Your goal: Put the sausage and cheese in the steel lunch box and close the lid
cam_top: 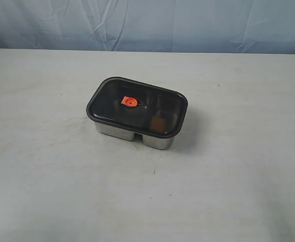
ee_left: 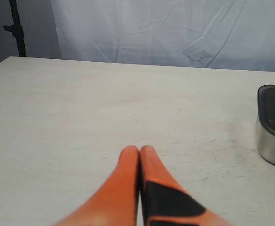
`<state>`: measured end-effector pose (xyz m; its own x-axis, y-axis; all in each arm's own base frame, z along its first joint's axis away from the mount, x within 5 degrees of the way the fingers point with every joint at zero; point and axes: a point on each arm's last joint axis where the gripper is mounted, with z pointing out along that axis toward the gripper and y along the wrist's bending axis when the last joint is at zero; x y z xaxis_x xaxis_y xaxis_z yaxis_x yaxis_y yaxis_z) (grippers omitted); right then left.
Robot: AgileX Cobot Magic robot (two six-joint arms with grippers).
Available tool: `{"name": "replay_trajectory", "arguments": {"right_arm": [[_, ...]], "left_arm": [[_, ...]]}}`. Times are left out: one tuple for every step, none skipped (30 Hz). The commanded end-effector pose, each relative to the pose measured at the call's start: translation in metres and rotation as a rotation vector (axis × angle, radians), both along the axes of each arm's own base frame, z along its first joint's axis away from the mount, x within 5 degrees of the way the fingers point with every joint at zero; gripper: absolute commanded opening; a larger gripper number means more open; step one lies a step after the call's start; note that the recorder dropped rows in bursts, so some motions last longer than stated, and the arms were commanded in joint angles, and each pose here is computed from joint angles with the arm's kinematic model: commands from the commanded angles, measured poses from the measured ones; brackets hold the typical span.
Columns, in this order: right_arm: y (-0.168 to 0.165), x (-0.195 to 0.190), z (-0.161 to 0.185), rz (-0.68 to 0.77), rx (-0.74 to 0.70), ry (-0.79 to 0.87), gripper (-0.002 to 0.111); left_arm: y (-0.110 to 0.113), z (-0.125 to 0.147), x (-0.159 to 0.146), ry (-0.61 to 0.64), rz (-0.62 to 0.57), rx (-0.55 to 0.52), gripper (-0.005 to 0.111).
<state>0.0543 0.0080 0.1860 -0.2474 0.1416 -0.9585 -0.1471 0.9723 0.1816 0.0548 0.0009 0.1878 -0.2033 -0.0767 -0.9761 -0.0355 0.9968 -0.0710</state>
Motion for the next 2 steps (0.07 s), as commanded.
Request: {"name": "replay_trajectory", "arguments": {"right_arm": [[-0.0004, -0.0003, -0.0001, -0.005, -0.005, -0.008, -0.001], [-0.0004, -0.0003, -0.0001, -0.005, -0.005, -0.008, -0.001]], "left_arm": [[0.0002, -0.0004, -0.0001, -0.01, 0.002, 0.004, 0.0], [0.0002, -0.0004, -0.0001, -0.01, 0.002, 0.004, 0.0]]}}
